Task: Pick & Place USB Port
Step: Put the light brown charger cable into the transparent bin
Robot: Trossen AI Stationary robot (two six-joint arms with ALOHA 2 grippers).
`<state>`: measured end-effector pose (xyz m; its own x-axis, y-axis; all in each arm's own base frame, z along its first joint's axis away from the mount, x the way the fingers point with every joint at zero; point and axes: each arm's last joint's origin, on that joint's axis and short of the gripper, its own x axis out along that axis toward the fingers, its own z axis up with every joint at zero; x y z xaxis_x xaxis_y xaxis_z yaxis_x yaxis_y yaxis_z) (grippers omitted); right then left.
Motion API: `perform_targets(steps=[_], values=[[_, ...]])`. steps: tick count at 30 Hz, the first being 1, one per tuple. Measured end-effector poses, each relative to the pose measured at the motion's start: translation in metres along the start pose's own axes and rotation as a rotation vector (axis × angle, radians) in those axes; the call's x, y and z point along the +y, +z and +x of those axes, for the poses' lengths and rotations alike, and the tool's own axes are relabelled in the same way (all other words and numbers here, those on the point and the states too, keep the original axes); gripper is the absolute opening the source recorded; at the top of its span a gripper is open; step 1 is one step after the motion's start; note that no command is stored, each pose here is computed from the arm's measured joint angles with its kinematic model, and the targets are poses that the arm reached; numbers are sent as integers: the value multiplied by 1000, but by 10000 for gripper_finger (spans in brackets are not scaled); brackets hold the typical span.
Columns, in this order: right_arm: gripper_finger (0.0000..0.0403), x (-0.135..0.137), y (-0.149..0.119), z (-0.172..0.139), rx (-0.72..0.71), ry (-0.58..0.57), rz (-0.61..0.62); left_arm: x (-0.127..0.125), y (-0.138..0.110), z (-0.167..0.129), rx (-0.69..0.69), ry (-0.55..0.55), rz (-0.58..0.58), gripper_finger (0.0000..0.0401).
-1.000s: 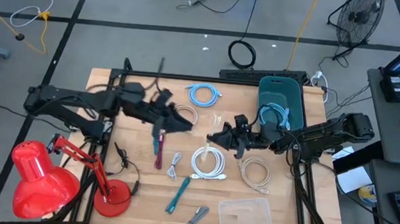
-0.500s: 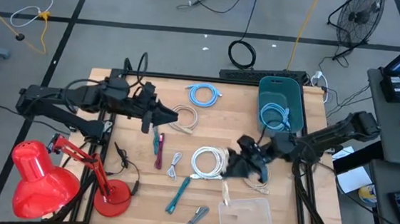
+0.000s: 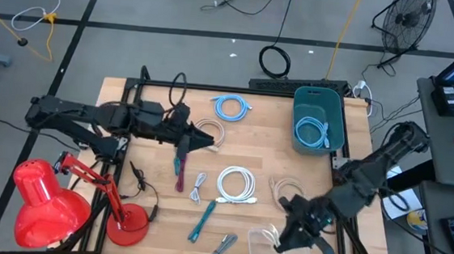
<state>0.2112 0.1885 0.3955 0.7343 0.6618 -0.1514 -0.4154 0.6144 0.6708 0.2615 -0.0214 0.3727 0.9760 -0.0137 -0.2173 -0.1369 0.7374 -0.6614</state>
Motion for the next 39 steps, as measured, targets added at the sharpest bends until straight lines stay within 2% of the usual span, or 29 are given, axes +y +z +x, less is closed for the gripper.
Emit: perform_targets(steps=[4, 9, 16, 21, 25, 32, 39], values=[[11, 5, -27, 2, 119, -94, 40, -8, -14, 15, -8, 13, -49, 127], [11, -9, -65, 11, 363, -302, 34, -19, -38, 30, 3, 23, -76, 127], [11, -37, -89, 30, 527, -486, 3, -30, -65, 42, 37, 37, -143, 127], [11, -57, -109, 44, 714, -544, 5, -36, -81, 45, 61, 47, -161, 127], [11, -68, -122, 58, 798, -552, 1, -41, -91, 46, 67, 53, -171, 127], [11, -78, -134, 76, 812, -524, -46, -48, -109, 45, 87, 73, -169, 127], [11, -81, -127, 80, 784, -513, -40, -52, -121, 44, 82, 103, -169, 127]])
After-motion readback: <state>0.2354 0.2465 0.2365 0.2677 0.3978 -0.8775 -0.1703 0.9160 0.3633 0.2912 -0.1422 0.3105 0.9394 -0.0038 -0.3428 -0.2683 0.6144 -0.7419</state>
